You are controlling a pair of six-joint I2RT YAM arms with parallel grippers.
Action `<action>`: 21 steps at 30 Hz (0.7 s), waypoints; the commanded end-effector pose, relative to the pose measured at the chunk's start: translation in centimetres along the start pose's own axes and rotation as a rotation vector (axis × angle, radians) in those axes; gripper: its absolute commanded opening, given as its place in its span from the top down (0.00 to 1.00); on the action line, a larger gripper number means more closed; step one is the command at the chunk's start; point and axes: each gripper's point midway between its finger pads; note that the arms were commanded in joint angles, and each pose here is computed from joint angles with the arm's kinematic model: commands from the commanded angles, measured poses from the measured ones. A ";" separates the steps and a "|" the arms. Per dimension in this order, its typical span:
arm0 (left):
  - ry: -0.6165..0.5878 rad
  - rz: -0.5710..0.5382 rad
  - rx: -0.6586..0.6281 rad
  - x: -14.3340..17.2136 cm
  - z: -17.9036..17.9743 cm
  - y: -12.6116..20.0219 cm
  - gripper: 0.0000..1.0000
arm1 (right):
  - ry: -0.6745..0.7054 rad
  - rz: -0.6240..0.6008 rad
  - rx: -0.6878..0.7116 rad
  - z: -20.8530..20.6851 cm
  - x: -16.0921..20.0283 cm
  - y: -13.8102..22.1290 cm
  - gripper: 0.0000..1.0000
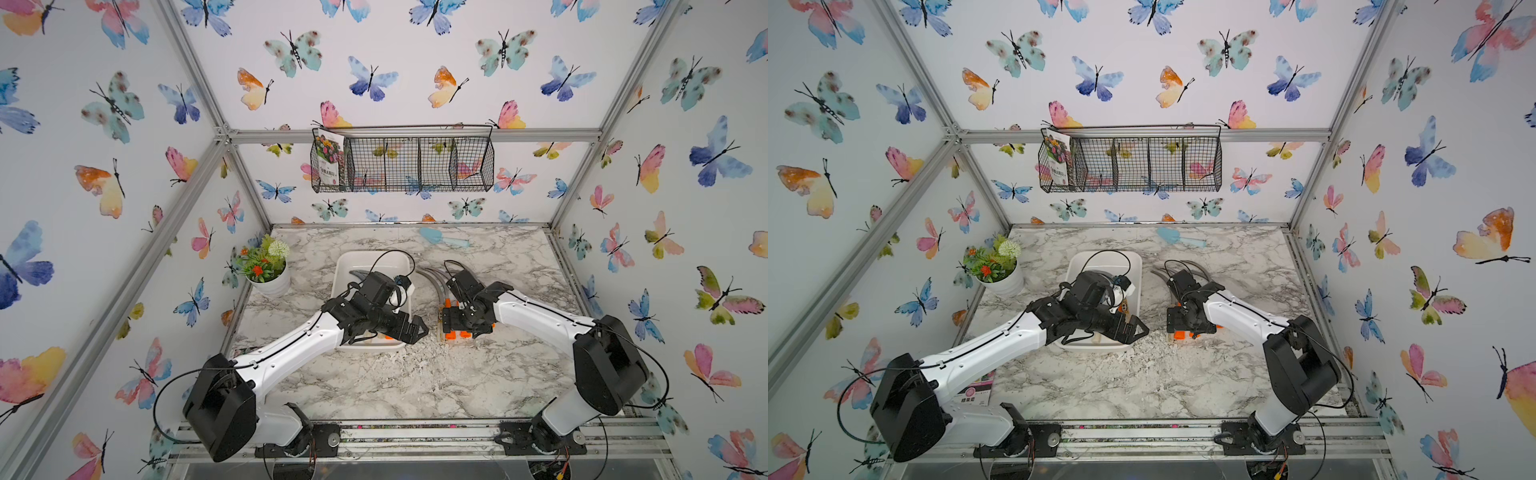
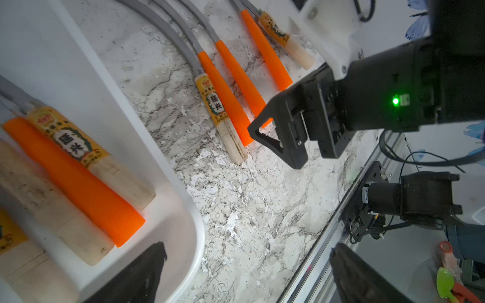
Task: Put small sickles into storage boxes
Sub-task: Pick up the sickle at the center of the board.
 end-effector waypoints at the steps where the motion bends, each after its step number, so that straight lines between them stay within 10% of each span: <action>1: -0.030 -0.014 0.028 0.3 -1.0 0.2 0.02 | -0.001 0.043 0.005 -0.8 0.7 -1.1 0.10; 15: -0.053 -0.010 0.063 0.6 -2.4 0.0 0.02 | -0.001 0.143 0.012 -2.4 0.4 -3.2 0.48; 21: -0.049 -0.003 0.062 0.9 -2.4 -0.1 0.02 | -0.001 0.151 0.009 -2.6 0.1 -4.1 0.49</action>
Point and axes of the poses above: each gripper's point midway between its finger pads, its own y axis back along the fingers, its own z axis along the line the jaws close on, x = y × z, and after that the axes turned 8 degrees about y, right-handed
